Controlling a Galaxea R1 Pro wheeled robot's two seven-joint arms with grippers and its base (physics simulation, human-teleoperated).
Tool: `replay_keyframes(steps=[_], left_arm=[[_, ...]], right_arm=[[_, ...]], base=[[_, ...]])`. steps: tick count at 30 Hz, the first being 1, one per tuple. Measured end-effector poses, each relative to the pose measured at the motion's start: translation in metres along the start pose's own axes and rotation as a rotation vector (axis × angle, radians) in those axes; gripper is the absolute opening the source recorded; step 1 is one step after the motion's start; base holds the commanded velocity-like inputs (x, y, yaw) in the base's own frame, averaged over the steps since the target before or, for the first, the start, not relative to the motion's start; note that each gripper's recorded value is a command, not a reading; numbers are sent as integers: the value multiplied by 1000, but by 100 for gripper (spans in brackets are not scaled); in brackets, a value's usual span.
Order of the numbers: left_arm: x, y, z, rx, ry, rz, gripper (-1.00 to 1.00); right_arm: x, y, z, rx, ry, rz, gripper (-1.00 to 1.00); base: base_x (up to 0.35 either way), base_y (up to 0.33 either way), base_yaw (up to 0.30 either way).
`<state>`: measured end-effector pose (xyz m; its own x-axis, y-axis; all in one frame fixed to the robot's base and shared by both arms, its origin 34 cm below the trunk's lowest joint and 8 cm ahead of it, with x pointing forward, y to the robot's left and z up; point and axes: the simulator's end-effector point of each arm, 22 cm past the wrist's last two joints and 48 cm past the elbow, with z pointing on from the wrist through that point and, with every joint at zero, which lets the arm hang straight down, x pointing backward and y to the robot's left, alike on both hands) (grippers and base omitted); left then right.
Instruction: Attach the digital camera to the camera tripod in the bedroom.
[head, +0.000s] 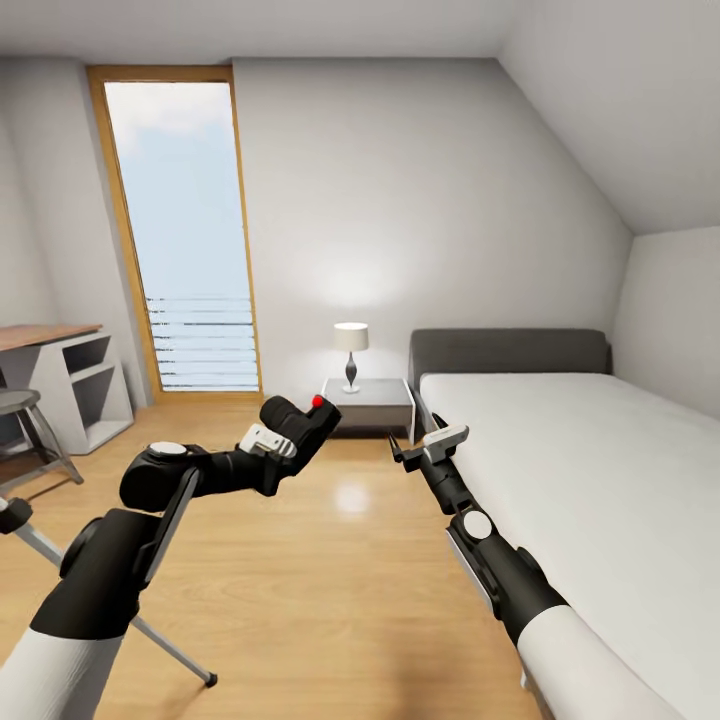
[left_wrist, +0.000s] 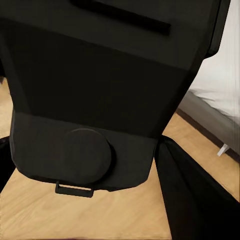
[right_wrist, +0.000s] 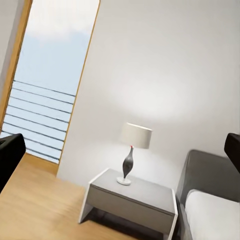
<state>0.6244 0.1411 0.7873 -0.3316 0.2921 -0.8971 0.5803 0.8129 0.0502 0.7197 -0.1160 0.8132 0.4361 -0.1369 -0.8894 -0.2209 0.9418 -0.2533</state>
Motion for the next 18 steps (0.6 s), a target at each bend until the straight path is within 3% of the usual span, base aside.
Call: replay_keyframes(steps=[6,18], left_arm=[[-2,-30,11,50,51,78,-100],[-26,-32,7,59,60,93,-100]], right_arm=[[-10,-4,8,0,0,0,100],[-31,-12,24,0,1,0,100]], base=[[0,0,0],[0,0,0]])
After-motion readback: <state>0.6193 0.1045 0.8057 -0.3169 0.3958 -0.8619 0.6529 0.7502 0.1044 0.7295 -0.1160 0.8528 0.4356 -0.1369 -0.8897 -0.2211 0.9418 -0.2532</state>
